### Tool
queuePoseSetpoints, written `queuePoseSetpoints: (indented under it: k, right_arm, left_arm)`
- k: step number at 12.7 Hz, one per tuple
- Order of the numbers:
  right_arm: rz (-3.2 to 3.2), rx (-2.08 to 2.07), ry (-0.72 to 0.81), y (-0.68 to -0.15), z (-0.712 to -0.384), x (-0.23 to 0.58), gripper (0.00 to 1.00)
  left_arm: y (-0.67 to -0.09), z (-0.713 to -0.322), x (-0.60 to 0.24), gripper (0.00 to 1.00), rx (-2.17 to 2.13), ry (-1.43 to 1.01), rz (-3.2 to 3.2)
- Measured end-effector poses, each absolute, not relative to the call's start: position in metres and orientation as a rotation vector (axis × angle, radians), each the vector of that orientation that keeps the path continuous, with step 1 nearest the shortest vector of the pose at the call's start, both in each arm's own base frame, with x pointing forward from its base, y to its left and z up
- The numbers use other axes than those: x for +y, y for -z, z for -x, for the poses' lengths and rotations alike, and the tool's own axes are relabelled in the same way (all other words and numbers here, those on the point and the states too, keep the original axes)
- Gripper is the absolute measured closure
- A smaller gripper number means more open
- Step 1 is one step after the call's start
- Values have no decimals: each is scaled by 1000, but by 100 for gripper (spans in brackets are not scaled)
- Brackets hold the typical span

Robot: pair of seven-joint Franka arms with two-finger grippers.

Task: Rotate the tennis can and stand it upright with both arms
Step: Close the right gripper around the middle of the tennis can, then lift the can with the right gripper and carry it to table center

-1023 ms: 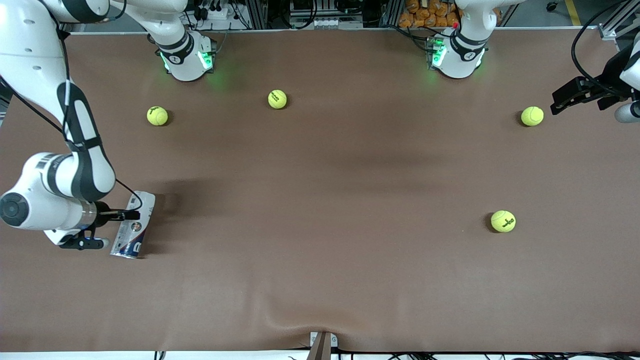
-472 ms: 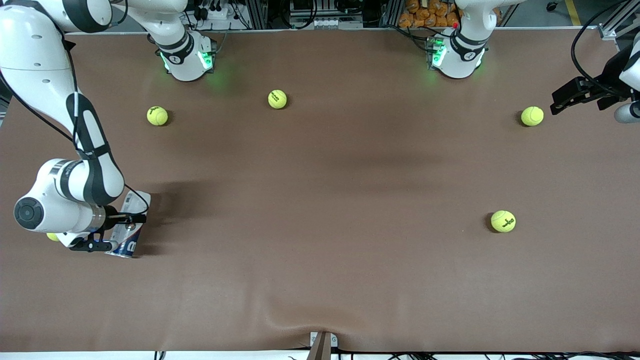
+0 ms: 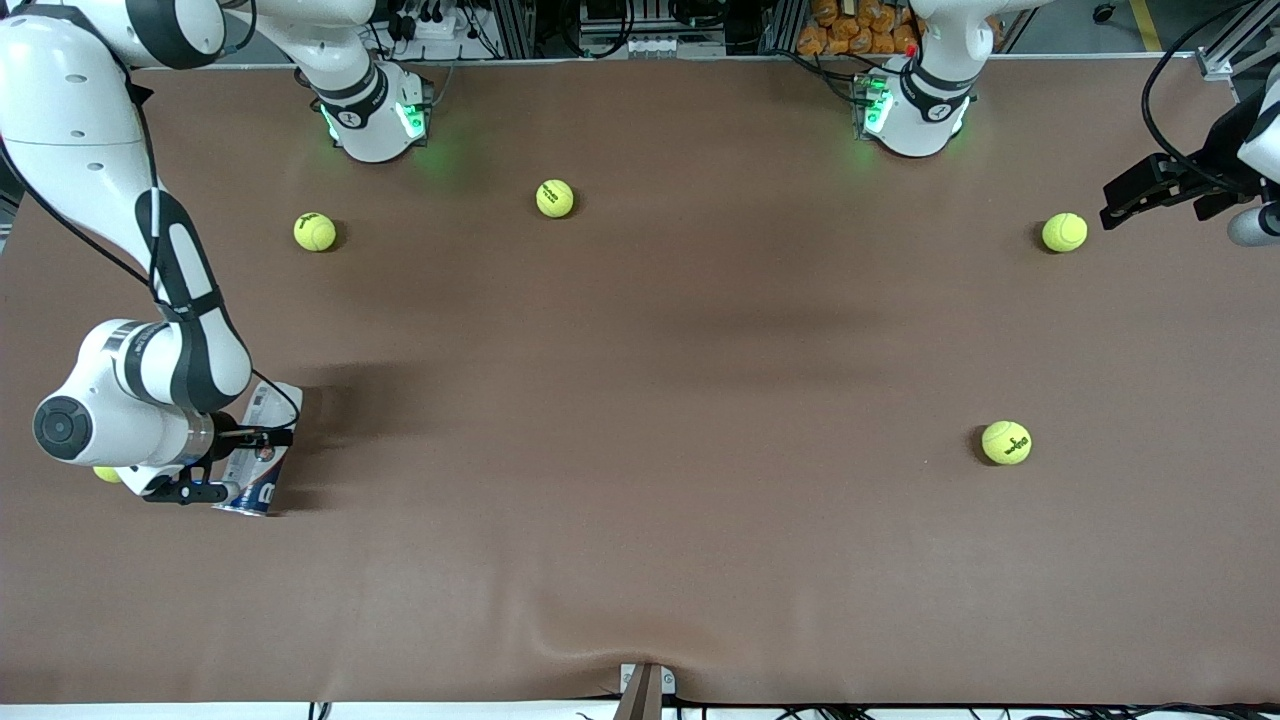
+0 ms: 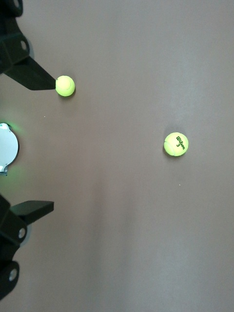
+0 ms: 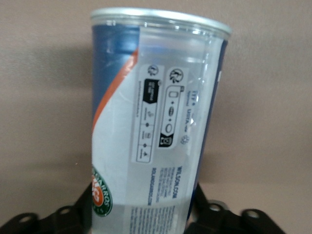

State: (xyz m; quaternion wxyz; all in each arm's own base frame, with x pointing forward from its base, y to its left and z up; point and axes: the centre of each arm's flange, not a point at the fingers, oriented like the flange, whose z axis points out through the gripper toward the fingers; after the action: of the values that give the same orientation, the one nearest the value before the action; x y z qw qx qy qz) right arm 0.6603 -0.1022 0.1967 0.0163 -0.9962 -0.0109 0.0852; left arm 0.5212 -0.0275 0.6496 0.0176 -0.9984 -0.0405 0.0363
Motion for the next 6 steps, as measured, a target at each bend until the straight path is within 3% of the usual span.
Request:
queuePoseSetpoints:
  k: [1, 6]
  right_arm:
    - [3095, -77, -251, -200, -663, -100, 34]
    - [3034, -442, -183, -264, -682, 13, 30]
  left_arm:
    - [-650, -521, -27, 0, -126, -113, 3102]
    - [-649, -521, -27, 0, -127, -115, 3102]
